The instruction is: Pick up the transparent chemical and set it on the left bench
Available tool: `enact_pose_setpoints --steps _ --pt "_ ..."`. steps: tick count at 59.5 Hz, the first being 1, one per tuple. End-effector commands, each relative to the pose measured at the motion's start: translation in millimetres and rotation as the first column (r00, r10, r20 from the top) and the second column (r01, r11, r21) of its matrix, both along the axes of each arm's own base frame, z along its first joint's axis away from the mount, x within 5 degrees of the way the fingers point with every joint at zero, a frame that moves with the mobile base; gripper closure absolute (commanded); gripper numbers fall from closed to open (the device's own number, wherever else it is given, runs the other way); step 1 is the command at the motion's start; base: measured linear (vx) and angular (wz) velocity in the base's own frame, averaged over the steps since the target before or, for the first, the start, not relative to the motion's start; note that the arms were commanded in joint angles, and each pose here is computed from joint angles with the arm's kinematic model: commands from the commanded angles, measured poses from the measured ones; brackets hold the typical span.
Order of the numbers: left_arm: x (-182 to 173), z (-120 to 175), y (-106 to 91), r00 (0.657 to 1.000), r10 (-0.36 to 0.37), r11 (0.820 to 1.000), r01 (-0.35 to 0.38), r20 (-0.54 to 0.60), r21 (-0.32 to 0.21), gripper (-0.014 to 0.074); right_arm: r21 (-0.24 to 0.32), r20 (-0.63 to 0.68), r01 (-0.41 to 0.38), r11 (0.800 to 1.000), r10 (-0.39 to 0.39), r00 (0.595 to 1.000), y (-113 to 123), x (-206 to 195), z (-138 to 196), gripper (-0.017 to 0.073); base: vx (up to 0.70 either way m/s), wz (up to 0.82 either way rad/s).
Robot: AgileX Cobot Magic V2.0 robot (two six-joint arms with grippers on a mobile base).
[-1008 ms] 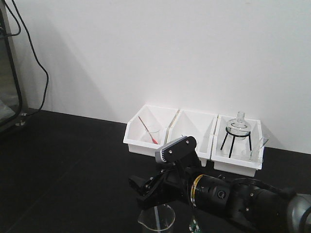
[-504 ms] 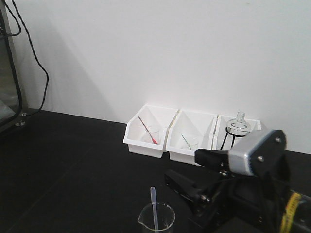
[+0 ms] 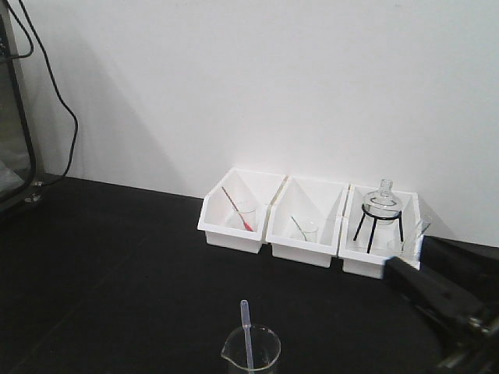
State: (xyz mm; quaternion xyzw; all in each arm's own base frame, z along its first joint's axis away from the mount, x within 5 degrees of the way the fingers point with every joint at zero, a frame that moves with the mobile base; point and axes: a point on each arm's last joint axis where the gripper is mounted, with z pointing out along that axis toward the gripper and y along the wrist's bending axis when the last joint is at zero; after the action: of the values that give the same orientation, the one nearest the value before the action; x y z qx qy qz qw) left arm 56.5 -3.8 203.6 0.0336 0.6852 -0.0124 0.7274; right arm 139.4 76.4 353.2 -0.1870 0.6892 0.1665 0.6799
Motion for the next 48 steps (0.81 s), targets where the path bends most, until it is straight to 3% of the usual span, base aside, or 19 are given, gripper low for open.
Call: enact_pose_setpoints --steps 1,10,15,16,19,29,32,48 --pt "-1.5 2.7 0.2 0.997 0.0 1.0 0.001 0.08 -0.014 0.0597 -0.028 0.051 0.047 0.998 -0.046 0.998 -15.8 -17.7 1.8 0.0359 0.0 0.0" --pt "-1.5 2.7 0.2 0.997 0.0 1.0 0.001 0.08 -0.014 0.0597 -0.118 0.203 0.215 0.97 -0.188 0.961 -48.3 -50.8 -28.0 0.0558 0.0 0.0" --pt "-1.5 2.7 0.2 0.997 0.0 1.0 0.001 0.08 -0.014 0.0597 -0.08 0.199 0.32 0.944 -0.299 0.933 -62.4 -67.6 -52.9 0.057 0.0 0.0" --pt "-1.5 2.7 0.2 0.997 0.0 1.0 0.001 0.08 -0.014 0.0597 -0.028 0.122 0.387 0.922 -0.381 0.916 -69.8 -77.9 -86.9 0.0568 0.0 0.0" --pt "-1.5 2.7 0.2 0.997 0.0 1.0 0.001 0.08 -0.014 0.0597 -0.002 0.083 0.403 0.915 -0.402 0.912 -71.3 -80.8 -104.1 0.0568 0.0 0.0" --pt "-1.5 2.7 0.2 0.997 0.0 1.0 0.001 0.08 -0.014 0.0597 -0.002 0.077 0.408 0.913 -0.407 0.91 -71.7 -83.2 -154.8 0.0566 0.0 0.0" --pt "-1.5 2.7 0.2 0.997 0.0 1.0 0.001 0.08 -0.014 0.0597 -0.008 0.031 0.411 0.912 -0.41 0.911 -72.0 -83.0 -156.8 0.0566 0.0 0.0" --pt "-1.5 2.7 0.2 0.997 0.0 1.0 0.001 0.08 -0.014 0.0597 -0.004 0.037 0.41 0.912 -0.41 0.911 -71.9 -83.2 -155.1 0.0566 0.0 0.0"
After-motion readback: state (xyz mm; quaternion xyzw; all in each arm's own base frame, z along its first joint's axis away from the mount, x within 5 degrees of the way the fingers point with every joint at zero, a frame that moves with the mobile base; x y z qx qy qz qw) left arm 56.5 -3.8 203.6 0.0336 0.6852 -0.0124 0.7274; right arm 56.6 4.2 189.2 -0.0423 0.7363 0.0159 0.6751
